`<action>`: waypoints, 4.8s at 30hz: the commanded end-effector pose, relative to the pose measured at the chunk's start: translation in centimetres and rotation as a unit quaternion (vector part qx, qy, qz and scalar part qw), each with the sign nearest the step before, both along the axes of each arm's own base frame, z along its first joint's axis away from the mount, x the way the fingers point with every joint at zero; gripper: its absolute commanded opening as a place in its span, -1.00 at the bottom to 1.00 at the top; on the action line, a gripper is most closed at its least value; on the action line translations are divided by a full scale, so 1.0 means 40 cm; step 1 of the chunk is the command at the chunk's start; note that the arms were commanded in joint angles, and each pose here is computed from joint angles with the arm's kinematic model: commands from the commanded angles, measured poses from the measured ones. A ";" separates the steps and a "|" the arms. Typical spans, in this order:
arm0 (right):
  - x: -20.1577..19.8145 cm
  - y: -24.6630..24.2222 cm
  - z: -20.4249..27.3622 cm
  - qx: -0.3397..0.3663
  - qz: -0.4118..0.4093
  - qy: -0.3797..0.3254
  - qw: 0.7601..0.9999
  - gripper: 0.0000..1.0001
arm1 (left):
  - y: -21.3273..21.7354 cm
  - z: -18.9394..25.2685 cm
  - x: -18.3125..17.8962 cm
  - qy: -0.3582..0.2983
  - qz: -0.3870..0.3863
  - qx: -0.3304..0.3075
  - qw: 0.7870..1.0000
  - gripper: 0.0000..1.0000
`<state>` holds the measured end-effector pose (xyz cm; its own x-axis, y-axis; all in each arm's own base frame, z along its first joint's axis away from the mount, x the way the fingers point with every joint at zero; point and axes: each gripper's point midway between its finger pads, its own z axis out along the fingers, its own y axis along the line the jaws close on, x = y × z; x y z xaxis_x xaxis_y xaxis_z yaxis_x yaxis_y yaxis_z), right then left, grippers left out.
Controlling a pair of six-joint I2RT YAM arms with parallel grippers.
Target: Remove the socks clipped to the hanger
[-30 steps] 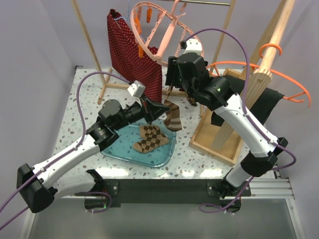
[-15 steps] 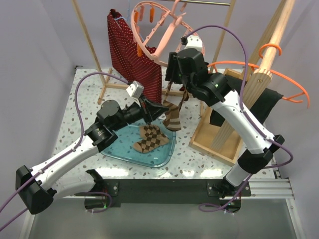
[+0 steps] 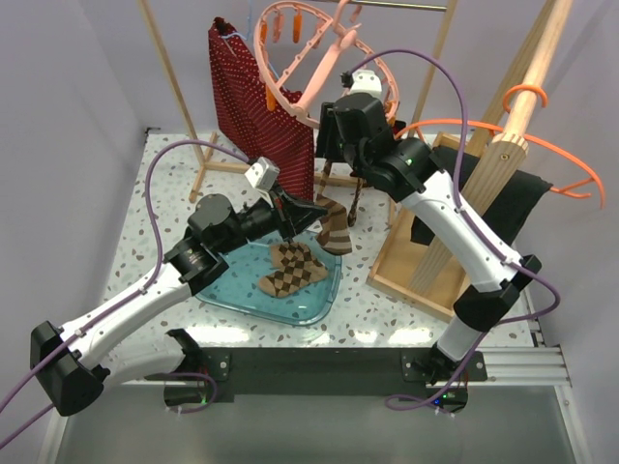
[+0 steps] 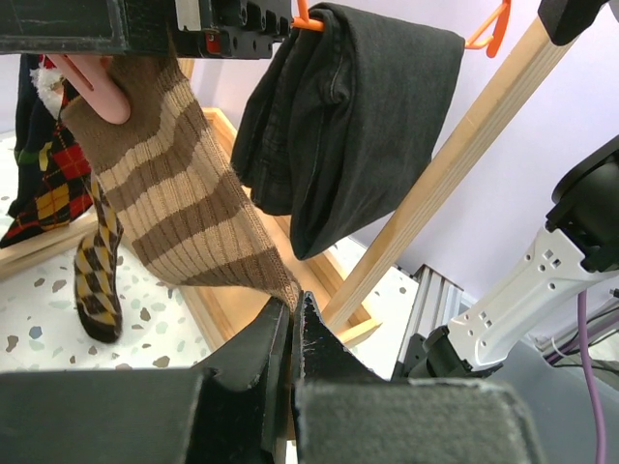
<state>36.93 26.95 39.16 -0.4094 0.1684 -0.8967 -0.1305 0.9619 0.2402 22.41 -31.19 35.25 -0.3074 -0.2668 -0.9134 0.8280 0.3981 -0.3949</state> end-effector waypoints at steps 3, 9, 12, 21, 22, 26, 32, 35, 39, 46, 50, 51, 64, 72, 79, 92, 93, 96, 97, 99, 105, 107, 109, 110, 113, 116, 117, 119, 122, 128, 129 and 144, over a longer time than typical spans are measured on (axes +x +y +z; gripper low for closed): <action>0.009 -0.005 0.031 0.016 -0.005 -0.010 1.000 -0.04 | 0.008 0.011 -0.005 -0.016 -0.001 0.002 1.000 -1.00; 0.010 -0.002 0.026 0.021 -0.003 -0.010 1.000 -0.36 | 0.012 0.005 -0.005 -0.015 0.002 0.006 1.000 -1.00; 0.011 -0.002 0.023 0.022 -0.003 -0.009 1.000 -0.69 | 0.015 -0.004 -0.004 -0.013 0.005 0.011 1.000 -1.00; 0.012 -0.002 0.018 0.029 -0.002 -0.005 1.000 -1.00 | 0.045 -0.056 -0.001 0.015 0.033 0.035 0.999 -1.00; 0.011 -0.001 0.017 0.028 -0.001 -0.004 1.000 -1.00 | 0.050 -0.068 0.000 0.022 0.039 0.041 0.998 -1.00; 0.009 -0.005 0.021 0.032 -0.001 -0.007 0.999 -1.00 | 0.075 -0.136 0.000 0.061 0.061 0.069 0.994 -1.00; 0.003 0.000 0.021 0.037 0.007 -0.006 0.999 -1.00 | 0.160 -0.217 -0.006 0.110 0.132 0.100 0.980 -1.00; 0.003 0.004 0.015 0.037 0.009 -0.004 0.999 -1.00 | 0.194 -0.236 -0.010 0.119 0.160 0.099 0.975 -0.51; 0.002 0.007 0.010 0.039 0.011 -0.002 0.999 -1.00 | 0.206 -0.251 0.000 0.123 0.177 0.106 0.971 0.13; 0.000 0.005 0.013 0.038 0.013 -0.002 0.999 -1.00 | 0.215 -0.248 0.024 0.126 0.203 0.109 0.965 0.74; 0.000 0.004 0.009 0.035 0.013 -0.001 0.999 -1.00 | 0.245 -0.260 0.037 0.148 0.242 0.121 0.951 0.72; 0.000 0.006 0.011 0.035 0.015 -0.002 0.999 -1.00 | 0.255 -0.253 0.044 0.150 0.255 0.123 0.947 0.72; -0.002 0.009 0.007 0.037 0.017 0.000 0.999 -1.00 | 0.100 -0.220 0.021 0.093 0.107 0.050 0.989 0.63; -0.009 0.007 0.019 0.045 0.020 -0.001 0.999 -1.00 | -0.034 -0.191 0.162 0.027 0.107 0.000 0.994 0.77; -0.018 0.015 0.022 0.054 0.031 0.001 0.998 -1.00 | -0.137 -0.247 0.265 -0.029 0.099 -0.021 0.994 0.37; -0.029 0.003 0.026 0.047 0.033 -0.001 0.998 -1.00 | -0.229 -0.344 0.442 -0.028 0.150 0.037 0.988 0.14; -0.028 0.001 0.023 0.046 0.032 0.000 0.998 -1.00 | -0.235 -0.354 0.442 -0.026 0.145 0.040 0.988 0.05; -0.029 0.005 0.023 0.046 0.035 0.000 0.998 -1.00 | -0.245 -0.352 0.446 -0.026 0.136 0.036 0.990 -0.22; -0.029 0.006 0.023 0.046 0.036 0.000 0.998 -1.00 | -0.246 -0.349 0.447 -0.025 0.136 0.033 0.990 -0.27; -0.030 0.008 0.027 0.048 0.038 0.000 0.998 -1.00 | -0.251 -0.343 0.445 -0.025 0.129 0.030 0.991 -0.46; -0.031 0.014 0.018 0.046 0.044 0.007 0.998 -0.92 | -0.246 -0.306 0.445 -0.017 0.124 0.016 0.992 -1.00; -0.033 0.015 0.019 0.044 0.047 0.008 0.998 -0.84 | -0.242 -0.286 0.431 -0.015 0.115 0.008 0.993 -1.00; -0.032 0.014 0.004 0.034 0.047 0.017 0.998 -0.65 | -0.242 -0.272 0.411 -0.011 0.101 0.000 0.995 -1.00; -0.033 0.015 0.005 0.033 0.048 0.018 0.998 -0.59 | -0.234 -0.258 0.395 -0.011 0.095 -0.006 0.995 -1.00; -0.035 0.015 -0.007 0.026 0.050 0.025 0.998 -0.35 | -0.223 -0.245 0.350 0.003 0.072 -0.017 0.997 -1.00; -0.038 0.011 -0.012 0.020 0.050 0.029 0.998 -0.21 | -0.218 -0.231 0.305 0.018 0.043 -0.029 0.998 -1.00; -0.040 0.011 -0.015 0.019 0.051 0.031 0.998 -0.16 | -0.220 -0.229 0.289 0.021 0.029 -0.031 0.999 -1.00; -0.046 0.006 -0.013 0.016 0.053 0.033 0.998 -0.11 | -0.213 -0.220 0.266 0.031 0.017 -0.039 0.999 -1.00; -0.058 -0.004 -0.010 0.014 0.053 0.034 0.998 -0.02 | -0.207 -0.216 0.236 0.043 -0.001 -0.046 0.998 -1.00; -0.084 -0.033 -0.007 0.009 0.053 0.035 0.998 0.17 | -0.198 -0.205 0.193 0.057 -0.028 -0.053 0.997 -1.00; -0.090 -0.039 -0.011 0.003 0.054 0.038 0.998 0.18 | -0.197 -0.203 0.189 0.059 -0.030 -0.053 0.996 -1.00; -0.086 -0.177 -0.005 -0.085 -0.046 0.026 0.995 0.19 | -0.164 -0.160 0.135 0.054 -0.046 -0.054 0.996 -1.00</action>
<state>33.17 22.05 38.16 -0.4785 0.0811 -0.8743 -0.1159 0.9812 0.1544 28.74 -38.43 27.03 -0.4495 -0.3147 -0.8360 0.7887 0.2997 -0.5368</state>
